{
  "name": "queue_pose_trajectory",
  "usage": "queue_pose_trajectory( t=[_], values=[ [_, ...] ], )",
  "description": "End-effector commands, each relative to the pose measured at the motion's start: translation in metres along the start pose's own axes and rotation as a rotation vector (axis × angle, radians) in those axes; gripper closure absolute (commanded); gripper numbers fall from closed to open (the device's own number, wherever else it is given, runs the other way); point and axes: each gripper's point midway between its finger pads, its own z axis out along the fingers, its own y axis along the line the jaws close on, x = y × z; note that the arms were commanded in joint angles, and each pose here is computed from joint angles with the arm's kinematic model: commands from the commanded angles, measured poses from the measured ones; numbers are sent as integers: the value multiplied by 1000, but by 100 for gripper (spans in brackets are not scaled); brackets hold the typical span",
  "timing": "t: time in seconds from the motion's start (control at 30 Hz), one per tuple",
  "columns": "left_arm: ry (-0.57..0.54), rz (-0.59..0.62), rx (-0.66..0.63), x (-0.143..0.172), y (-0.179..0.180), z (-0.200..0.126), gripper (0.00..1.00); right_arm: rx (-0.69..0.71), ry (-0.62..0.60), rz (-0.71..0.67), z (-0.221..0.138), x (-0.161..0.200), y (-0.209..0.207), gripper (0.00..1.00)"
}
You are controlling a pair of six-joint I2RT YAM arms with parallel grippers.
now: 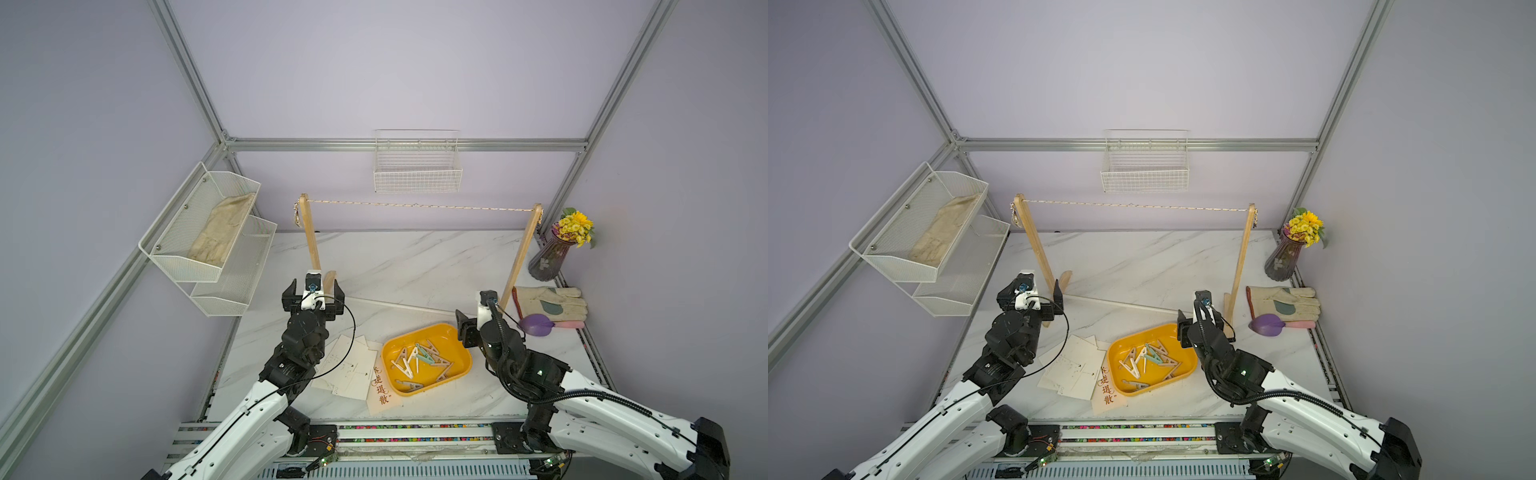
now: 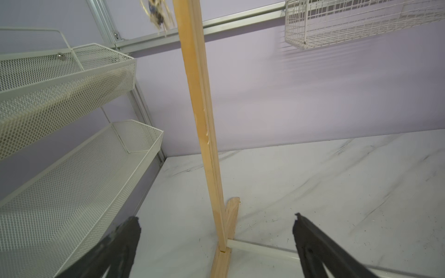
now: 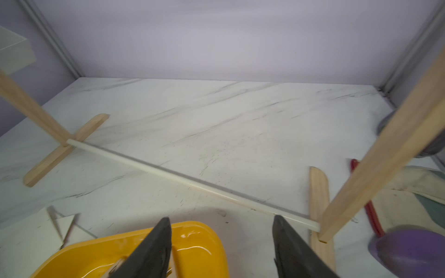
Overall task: Remove the postcards from the strings
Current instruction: Reset both arms
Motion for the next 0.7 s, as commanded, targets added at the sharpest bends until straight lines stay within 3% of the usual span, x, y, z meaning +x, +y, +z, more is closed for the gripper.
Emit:
queue_pose_trajectory(
  t=[0.0, 0.23, 0.47, 0.67],
  values=[
    [45, -57, -51, 19, 9, 9, 0, 222, -104, 3, -7, -14, -41, 31],
    [184, -102, -124, 58, 26, 25, 0, 429, -131, -34, -8, 1, -81, 24],
    [286, -92, -206, 100, 46, 42, 0, 449, -173, -2, 20, 5, -112, 21],
    [257, -96, -235, 117, 54, 49, 0, 395, -199, -23, 50, 8, -126, 20]
  ],
)
